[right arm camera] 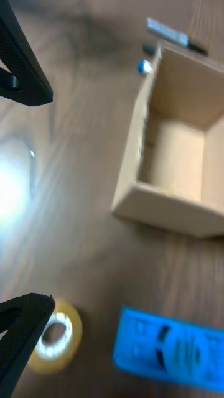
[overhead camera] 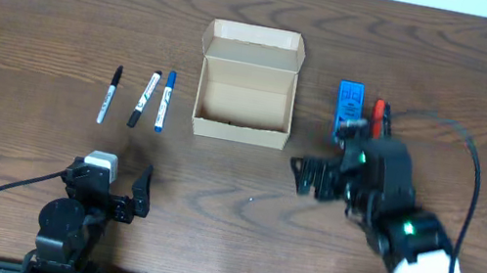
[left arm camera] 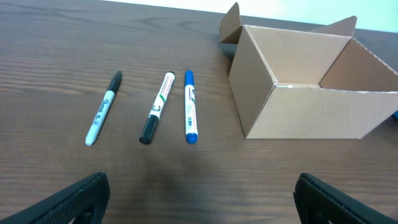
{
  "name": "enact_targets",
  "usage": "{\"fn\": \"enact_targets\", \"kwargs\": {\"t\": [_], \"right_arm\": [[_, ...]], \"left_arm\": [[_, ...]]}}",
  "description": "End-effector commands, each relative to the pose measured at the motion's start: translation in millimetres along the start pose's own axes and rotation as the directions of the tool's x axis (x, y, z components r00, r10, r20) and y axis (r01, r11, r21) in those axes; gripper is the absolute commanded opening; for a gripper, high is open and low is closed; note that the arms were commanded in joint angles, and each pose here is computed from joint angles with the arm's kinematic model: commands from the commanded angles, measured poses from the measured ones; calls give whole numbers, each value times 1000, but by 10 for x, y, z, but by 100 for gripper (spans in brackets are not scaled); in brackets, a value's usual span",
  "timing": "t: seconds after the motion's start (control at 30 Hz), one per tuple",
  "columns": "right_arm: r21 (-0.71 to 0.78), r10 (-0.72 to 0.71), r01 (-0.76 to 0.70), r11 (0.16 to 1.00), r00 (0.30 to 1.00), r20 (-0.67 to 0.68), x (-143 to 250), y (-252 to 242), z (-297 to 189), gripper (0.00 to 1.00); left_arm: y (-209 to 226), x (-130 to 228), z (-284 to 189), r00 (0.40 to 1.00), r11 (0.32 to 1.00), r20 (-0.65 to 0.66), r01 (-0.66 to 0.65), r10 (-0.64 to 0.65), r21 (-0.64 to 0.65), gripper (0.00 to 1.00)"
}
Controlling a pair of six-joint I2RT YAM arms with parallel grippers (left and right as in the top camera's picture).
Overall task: Pack container
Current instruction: 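Move right gripper to the blue whiteboard duster and grasp it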
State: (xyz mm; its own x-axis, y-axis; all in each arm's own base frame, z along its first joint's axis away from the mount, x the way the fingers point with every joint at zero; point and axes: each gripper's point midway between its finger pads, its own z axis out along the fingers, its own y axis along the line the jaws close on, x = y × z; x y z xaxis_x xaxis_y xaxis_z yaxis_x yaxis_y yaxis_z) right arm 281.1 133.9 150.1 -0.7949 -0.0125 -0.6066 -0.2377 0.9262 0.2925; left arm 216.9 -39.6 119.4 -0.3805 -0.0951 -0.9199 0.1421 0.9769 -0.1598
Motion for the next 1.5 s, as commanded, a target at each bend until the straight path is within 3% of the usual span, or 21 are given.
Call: {"fn": "enact_targets", "kwargs": {"t": [0.0,0.3,0.5,0.83,1.33,1.47], "right_arm": [[136,-13,13,991,1000,-4,-283,-198,75,99],[248,99,-78,966,992,-76,-550,-556,378,99],[289,135,-102,952,986,-97,-526,-840,595,99],[388,86,-85,918,996,14,-800,-1325,1016,99],[420,130,-84,904,988,-84,-432,-1568,1485,99],[405,137,-88,910,986,-93,-394,-1570,1547,91]], "left_arm": [[20,74,28,1000,1000,-14,0,0,-3,95],[20,74,28,1000,1000,-14,0,0,-3,95],[20,74,28,1000,1000,-14,0,0,-3,95],[20,74,28,1000,1000,-14,0,0,-3,95],[20,74,28,1000,1000,-14,0,0,-3,95],[20,74,28,1000,1000,-14,0,0,-3,95]]}}
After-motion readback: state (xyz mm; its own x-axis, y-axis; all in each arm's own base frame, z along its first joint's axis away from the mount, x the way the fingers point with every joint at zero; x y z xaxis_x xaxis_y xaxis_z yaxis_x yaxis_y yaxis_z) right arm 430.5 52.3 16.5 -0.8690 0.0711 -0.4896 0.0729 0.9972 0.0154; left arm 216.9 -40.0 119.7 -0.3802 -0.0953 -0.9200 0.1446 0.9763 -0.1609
